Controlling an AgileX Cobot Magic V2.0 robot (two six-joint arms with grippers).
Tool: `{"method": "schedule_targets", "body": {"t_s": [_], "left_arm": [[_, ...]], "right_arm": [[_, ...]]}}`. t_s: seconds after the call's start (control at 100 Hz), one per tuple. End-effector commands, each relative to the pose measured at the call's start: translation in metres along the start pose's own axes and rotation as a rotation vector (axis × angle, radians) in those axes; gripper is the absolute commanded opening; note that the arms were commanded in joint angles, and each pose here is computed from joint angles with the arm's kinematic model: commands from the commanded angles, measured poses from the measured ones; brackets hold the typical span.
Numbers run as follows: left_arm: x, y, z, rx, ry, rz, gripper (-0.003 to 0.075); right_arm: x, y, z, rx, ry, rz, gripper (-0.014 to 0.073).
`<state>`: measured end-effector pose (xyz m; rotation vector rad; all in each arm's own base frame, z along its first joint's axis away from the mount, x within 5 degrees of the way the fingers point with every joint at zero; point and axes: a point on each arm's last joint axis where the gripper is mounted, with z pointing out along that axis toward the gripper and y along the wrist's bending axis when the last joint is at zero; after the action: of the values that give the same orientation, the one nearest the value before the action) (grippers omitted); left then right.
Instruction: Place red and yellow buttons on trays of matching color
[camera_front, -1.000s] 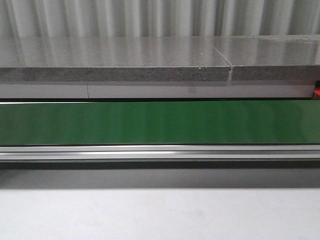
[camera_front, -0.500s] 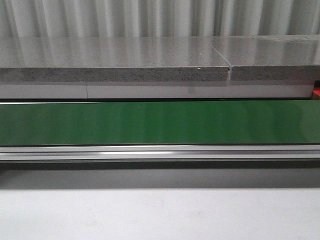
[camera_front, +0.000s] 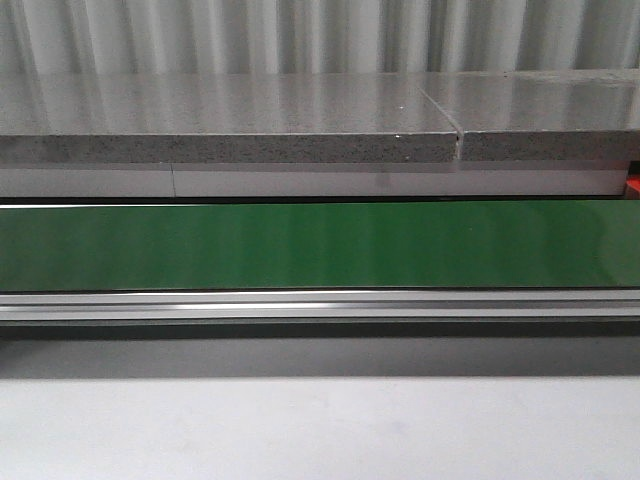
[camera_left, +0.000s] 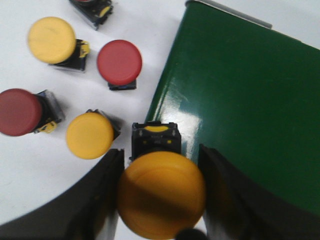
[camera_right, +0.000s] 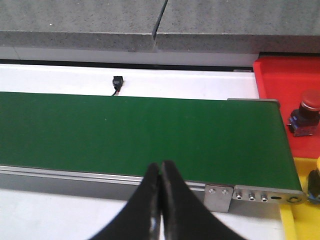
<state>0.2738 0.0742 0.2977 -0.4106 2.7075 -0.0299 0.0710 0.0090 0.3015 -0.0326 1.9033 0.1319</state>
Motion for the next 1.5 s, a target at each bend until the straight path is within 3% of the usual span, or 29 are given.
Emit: {"method": "schedule_targets", "body": {"t_s": [0.0, 0.4, 0.47, 0.59, 0.66, 0.92, 1.22, 1.49], "left_arm": [[-0.014, -0.013, -0.006, 0.024, -0.067, 0.033, 0.0195], [-0.035, -0.031, 0.025, 0.051, -0.010, 0.074, 0.0224], [-0.036, -0.032, 0.028, 0.057, -0.003, 0.070, 0.0302], [-0.039, -0.032, 0.026, 0.060, -0.030, 0.068, 0.0524], [-0.043, -0.034, 0.021, 0.077, -0.049, 0.059, 0.0596], [-0.060, -0.034, -0.002, 0.100, -0.110, -0.002, 0.0597], [-0.059, 0.001, -0.007, 0.090, -0.053, -0.198, 0.0596], [-0.057, 0.025, 0.021, 0.081, 0.072, -0.282, 0.0557]], "right_arm": [[-0.013, 0.000, -0.003, 0.006, -0.087, -0.015, -0.0106], [-0.013, 0.000, -0.003, 0.006, -0.087, -0.015, -0.0106], [-0.013, 0.000, -0.003, 0.006, -0.087, -0.015, -0.0106], [-0.013, 0.000, -0.003, 0.006, -0.087, -0.015, -0.0106], [-0.013, 0.000, -0.003, 0.006, -0.087, -0.015, -0.0106], [-0.013, 0.000, -0.003, 0.006, -0.087, -0.015, -0.0106], [-0.013, 0.000, -0.003, 0.006, -0.087, -0.015, -0.0106], [-0.013, 0.000, -0.003, 0.006, -0.087, -0.015, -0.0106]]}}
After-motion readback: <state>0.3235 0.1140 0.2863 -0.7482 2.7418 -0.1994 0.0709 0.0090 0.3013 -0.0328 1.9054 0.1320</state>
